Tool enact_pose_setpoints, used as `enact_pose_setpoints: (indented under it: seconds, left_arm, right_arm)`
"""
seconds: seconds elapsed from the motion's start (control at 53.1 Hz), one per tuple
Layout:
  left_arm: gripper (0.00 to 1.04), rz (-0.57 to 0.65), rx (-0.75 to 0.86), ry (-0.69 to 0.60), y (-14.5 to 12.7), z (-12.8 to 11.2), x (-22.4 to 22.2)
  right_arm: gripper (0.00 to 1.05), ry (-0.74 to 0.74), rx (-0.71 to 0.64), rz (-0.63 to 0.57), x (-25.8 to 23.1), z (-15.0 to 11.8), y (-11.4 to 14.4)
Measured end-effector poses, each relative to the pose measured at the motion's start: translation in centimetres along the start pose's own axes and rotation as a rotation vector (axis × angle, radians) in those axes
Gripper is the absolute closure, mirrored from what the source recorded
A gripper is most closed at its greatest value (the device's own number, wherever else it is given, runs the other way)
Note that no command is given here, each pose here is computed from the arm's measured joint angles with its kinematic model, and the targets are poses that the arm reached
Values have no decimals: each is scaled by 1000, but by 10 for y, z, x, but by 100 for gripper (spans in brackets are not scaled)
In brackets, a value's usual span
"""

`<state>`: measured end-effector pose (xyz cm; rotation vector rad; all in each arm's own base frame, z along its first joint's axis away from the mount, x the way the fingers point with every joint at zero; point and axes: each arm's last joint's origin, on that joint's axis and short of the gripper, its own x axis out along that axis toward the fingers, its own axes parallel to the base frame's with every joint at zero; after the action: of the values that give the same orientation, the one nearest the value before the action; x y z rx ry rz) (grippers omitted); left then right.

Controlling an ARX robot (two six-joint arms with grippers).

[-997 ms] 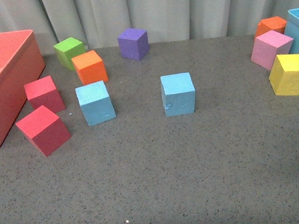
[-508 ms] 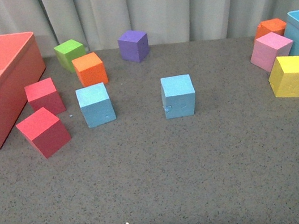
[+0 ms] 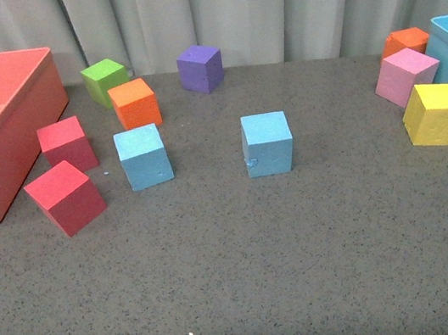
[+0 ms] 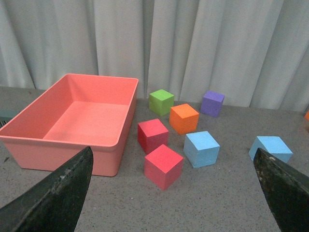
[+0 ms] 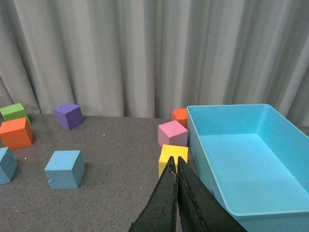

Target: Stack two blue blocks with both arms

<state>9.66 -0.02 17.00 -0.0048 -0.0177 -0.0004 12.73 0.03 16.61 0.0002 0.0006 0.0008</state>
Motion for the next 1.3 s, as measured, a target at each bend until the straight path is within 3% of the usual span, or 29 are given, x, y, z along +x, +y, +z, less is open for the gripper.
enact_pose_setpoints:
  seconds: [1.054, 1.223, 1.298]
  left_arm:
    - [7, 0, 0, 0, 0, 0, 0]
    - [7, 0, 0, 0, 0, 0, 0]
    - [7, 0, 0, 0, 0, 0, 0]
  right_arm:
    - [103, -2, 0, 3, -29, -2, 0]
    - [69, 0, 0, 3, -29, -2, 0]
    - [59, -1, 0, 3, -29, -2, 0]
